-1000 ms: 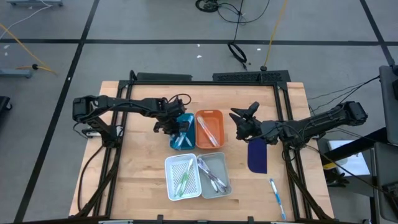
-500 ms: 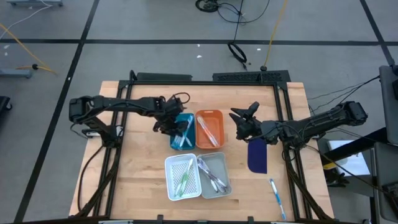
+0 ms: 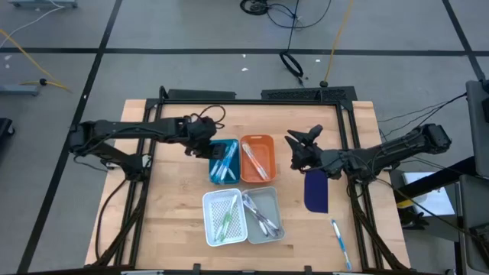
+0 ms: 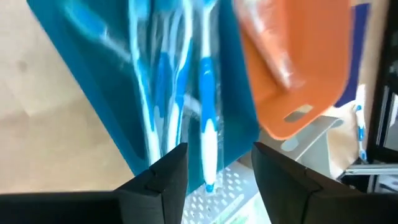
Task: Pick & Place Toothbrushes
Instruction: Put the blue toothbrush into the blue bin
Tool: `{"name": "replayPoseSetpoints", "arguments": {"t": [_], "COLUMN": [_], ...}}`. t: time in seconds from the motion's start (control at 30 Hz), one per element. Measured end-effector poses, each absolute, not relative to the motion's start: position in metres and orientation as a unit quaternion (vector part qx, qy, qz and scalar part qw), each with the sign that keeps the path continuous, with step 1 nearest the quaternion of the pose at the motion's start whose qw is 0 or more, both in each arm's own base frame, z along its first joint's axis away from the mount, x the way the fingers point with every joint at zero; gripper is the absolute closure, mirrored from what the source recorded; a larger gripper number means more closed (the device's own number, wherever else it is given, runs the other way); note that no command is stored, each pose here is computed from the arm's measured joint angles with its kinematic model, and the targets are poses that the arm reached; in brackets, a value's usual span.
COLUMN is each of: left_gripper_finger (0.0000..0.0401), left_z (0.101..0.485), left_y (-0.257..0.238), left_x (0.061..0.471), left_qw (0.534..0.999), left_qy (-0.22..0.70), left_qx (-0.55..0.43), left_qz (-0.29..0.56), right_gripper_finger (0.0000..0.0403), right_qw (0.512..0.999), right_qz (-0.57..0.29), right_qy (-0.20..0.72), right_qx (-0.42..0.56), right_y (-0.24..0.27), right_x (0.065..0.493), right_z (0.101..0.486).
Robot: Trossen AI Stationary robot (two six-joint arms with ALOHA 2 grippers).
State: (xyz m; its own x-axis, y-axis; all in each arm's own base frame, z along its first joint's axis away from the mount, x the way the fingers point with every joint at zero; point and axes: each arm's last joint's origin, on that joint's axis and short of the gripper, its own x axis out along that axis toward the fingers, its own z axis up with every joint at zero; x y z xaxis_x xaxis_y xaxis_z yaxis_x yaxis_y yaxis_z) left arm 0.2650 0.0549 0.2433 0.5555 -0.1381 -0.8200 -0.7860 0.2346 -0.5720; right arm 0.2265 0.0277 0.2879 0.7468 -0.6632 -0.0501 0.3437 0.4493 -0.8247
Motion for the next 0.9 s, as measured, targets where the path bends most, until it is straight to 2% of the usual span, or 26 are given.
{"name": "replayPoseSetpoints", "arguments": {"t": [0.2,0.43,0.6,0.9], "left_gripper_finger": [0.0251,0.0313,0.0389,0.0397], "left_z": [0.269,0.299,0.313,0.333], "left_y": [0.045,0.033,0.022,0.001], "left_x": [0.256,0.239,0.229,0.215], "left_qw": [0.776,0.857,0.893,0.936], "left_qy": [0.345,0.272,0.238,0.195], "left_qx": [-0.469,-0.356,-0.275,-0.177], "left_qz": [0.242,0.254,0.265,0.233], "right_gripper_finger": [0.0289,0.0289,0.0289,0.0289], "right_qw": [0.816,0.856,0.884,0.943], "right_qz": [-0.338,-0.355,-0.358,-0.317], "right_qy": [0.201,0.163,0.125,0.036], "right_qx": [-0.422,-0.337,-0.273,-0.099], "right_y": [0.036,0.050,0.063,0.089], "right_x": [0.222,0.218,0.214,0.204], "right_z": [0.288,0.287,0.290,0.294]}}
